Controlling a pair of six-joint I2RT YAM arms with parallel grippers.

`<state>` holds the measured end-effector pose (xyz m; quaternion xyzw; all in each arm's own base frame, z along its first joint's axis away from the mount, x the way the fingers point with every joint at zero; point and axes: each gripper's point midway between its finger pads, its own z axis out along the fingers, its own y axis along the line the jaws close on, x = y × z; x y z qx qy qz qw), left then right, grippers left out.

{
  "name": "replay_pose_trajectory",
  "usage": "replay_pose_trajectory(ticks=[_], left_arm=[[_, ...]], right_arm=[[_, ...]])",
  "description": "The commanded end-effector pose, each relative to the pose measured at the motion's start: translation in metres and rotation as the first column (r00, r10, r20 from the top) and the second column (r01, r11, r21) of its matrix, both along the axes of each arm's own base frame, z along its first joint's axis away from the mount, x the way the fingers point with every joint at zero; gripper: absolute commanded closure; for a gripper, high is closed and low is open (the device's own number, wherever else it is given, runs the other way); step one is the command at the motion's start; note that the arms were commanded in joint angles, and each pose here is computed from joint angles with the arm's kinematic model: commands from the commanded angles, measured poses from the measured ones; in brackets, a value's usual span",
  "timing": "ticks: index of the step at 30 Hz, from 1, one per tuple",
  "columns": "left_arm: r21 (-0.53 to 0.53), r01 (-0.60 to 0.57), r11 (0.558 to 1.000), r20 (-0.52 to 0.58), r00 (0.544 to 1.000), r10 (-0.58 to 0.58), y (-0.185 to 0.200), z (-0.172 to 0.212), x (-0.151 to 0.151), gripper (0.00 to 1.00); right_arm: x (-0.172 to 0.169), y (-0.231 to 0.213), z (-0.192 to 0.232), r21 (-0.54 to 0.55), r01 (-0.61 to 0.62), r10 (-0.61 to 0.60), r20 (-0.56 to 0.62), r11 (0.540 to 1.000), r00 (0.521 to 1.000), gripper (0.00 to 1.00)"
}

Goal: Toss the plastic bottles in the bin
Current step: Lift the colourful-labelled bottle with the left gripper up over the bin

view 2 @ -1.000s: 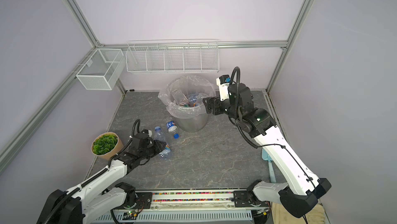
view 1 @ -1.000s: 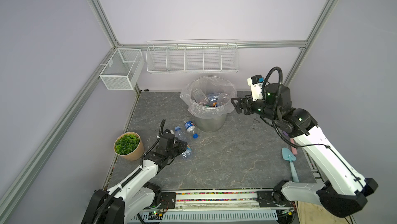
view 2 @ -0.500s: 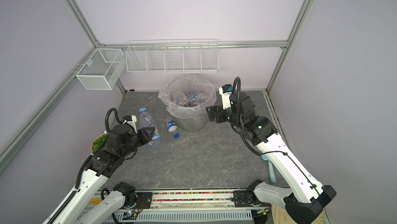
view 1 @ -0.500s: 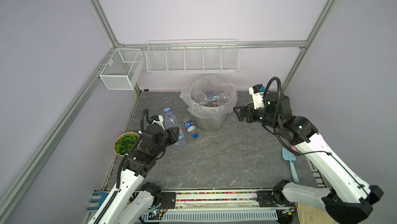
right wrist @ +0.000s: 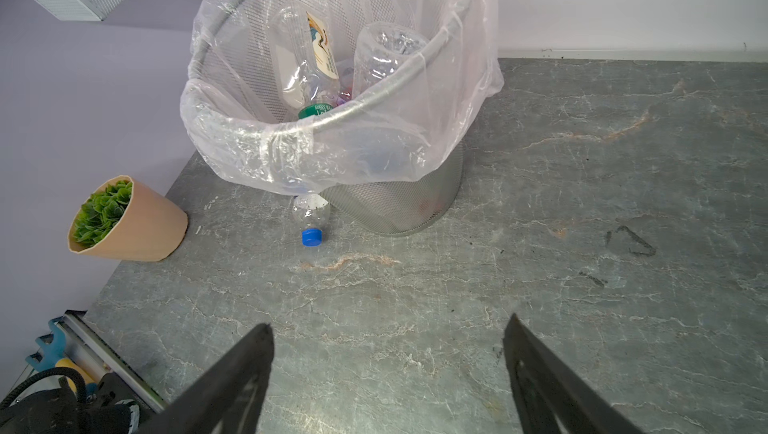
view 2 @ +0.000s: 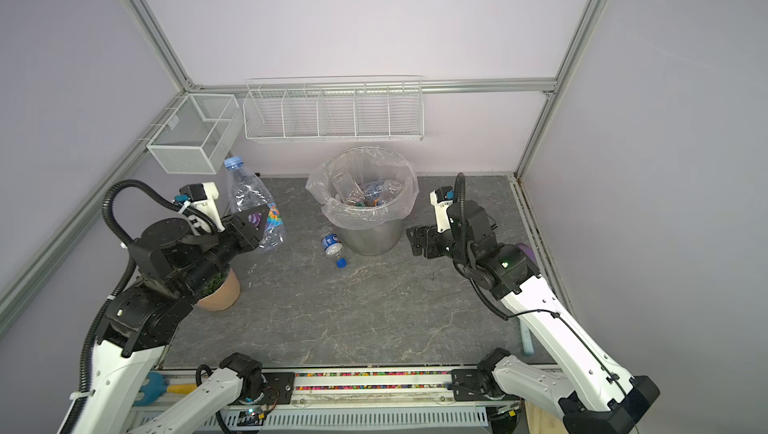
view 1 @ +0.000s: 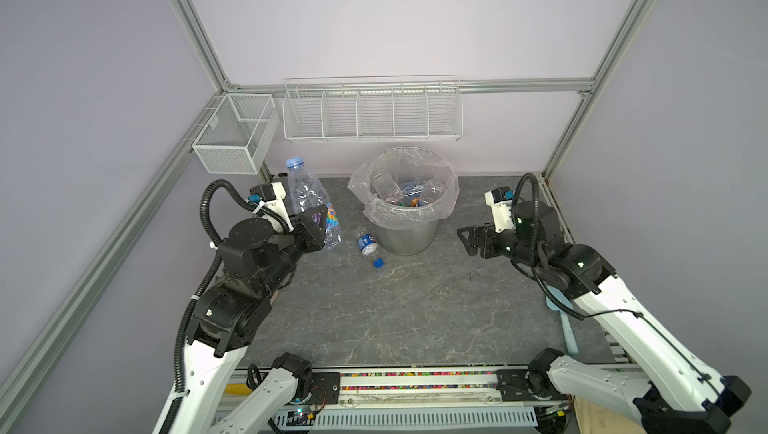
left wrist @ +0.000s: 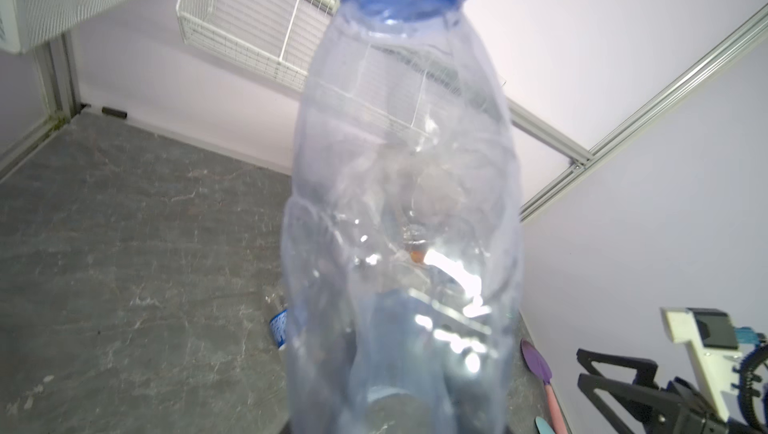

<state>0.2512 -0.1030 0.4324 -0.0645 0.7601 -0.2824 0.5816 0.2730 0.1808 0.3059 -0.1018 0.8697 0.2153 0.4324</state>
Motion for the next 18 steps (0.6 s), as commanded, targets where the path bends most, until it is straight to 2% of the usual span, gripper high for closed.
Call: replay_pose_trajectory(ticks=[1,8,18], left_arm=[[0.077,-0.024,0.997,0.07,0.997,0.019,0.006,0.027,0.002,0.74],[0.094,0.003,0.996,0.169,0.985,-0.019,-0.004,0.079,0.011,0.74],[0.079,0.043,0.996,0.225,0.973,-0.059,-0.02,0.109,0.03,0.74]], right_arm=[[-0.005,-0.008,-0.002,0.004,0.026,-0.026,-0.006,1.0,1.0,0.11],[-0.009,-0.012,-0.006,-0.002,0.028,-0.028,-0.016,1.0,0.999,0.11],[-0.014,-0.018,-0.002,-0.014,0.032,-0.032,-0.005,0.999,0.999,0.11]])
